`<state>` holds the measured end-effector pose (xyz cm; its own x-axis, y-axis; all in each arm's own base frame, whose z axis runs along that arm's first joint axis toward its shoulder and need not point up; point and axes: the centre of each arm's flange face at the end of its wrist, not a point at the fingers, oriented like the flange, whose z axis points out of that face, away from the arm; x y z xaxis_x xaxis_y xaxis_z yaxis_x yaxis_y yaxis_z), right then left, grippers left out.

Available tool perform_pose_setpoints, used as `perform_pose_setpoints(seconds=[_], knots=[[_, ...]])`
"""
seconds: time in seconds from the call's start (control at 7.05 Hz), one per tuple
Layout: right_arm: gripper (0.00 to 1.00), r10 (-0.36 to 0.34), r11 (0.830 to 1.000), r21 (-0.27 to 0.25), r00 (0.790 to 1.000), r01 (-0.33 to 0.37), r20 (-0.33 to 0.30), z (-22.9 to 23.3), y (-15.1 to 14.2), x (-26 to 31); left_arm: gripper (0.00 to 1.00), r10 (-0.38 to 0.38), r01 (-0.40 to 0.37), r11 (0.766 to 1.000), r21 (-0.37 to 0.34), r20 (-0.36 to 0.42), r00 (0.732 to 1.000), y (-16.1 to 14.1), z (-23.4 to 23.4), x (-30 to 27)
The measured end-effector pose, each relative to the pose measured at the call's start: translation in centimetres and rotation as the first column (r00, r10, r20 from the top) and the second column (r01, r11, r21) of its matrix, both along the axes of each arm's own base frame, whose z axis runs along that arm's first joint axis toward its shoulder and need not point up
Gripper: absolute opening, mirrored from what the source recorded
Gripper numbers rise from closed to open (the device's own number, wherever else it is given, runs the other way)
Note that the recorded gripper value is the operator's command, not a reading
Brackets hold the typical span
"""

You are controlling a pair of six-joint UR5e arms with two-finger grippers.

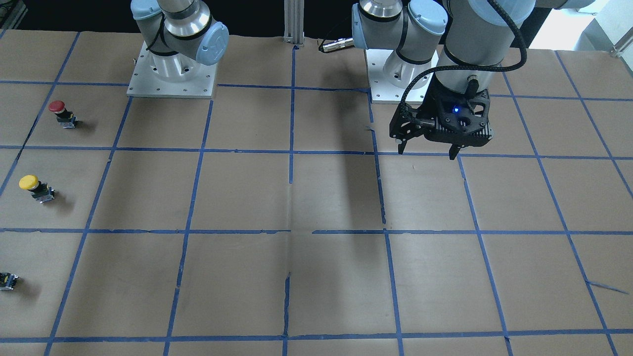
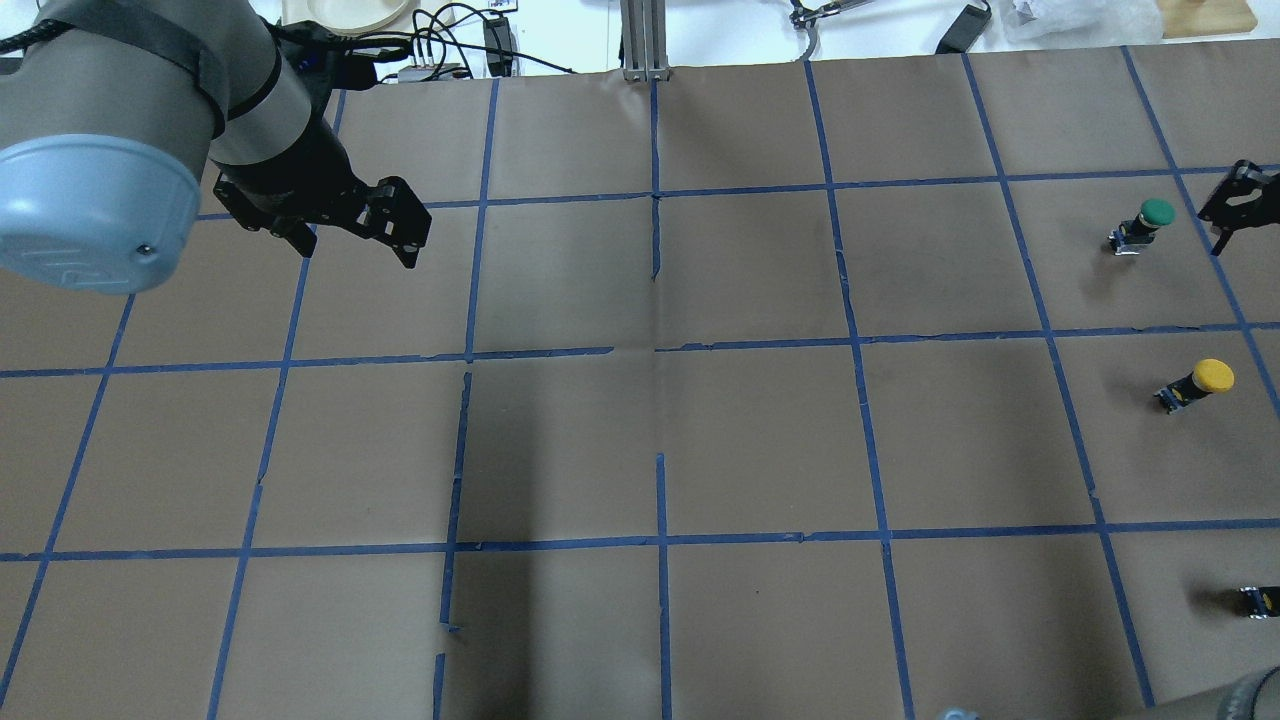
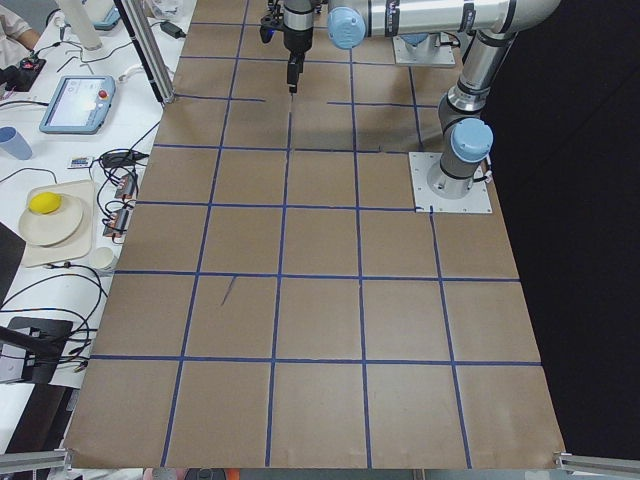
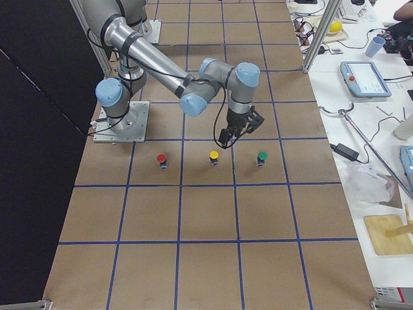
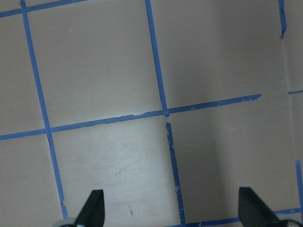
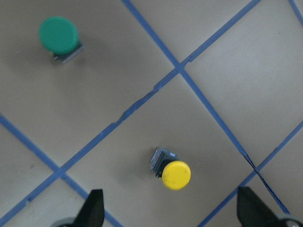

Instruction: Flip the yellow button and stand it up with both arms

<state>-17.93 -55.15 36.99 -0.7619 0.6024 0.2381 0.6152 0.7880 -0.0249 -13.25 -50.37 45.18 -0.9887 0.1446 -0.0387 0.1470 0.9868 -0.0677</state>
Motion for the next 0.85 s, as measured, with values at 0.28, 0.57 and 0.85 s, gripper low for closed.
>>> perform_pose_setpoints(seconds=[0.28, 0.57, 0.85], knots=[[1.00, 0.108, 0.994, 0.005, 0.988, -0.109, 0.111, 4.4, -0.9, 7.5, 1.00, -0.001, 0.001, 1.000, -0.001, 0.001, 1.000, 0.0, 0.1, 0.0], [1.00, 0.227, 0.974, -0.017, 0.961, -0.227, 0.161, 7.7, 0.2, 15.5, 1.00, 0.000, 0.000, 1.000, -0.003, 0.000, 1.000, 0.1, 0.1, 0.0], [1.00, 0.346, 0.937, -0.017, 0.916, -0.350, 0.201, 10.3, 2.2, 23.4, 1.00, -0.001, 0.001, 1.000, -0.005, -0.002, 1.000, 0.1, 0.2, 0.0]])
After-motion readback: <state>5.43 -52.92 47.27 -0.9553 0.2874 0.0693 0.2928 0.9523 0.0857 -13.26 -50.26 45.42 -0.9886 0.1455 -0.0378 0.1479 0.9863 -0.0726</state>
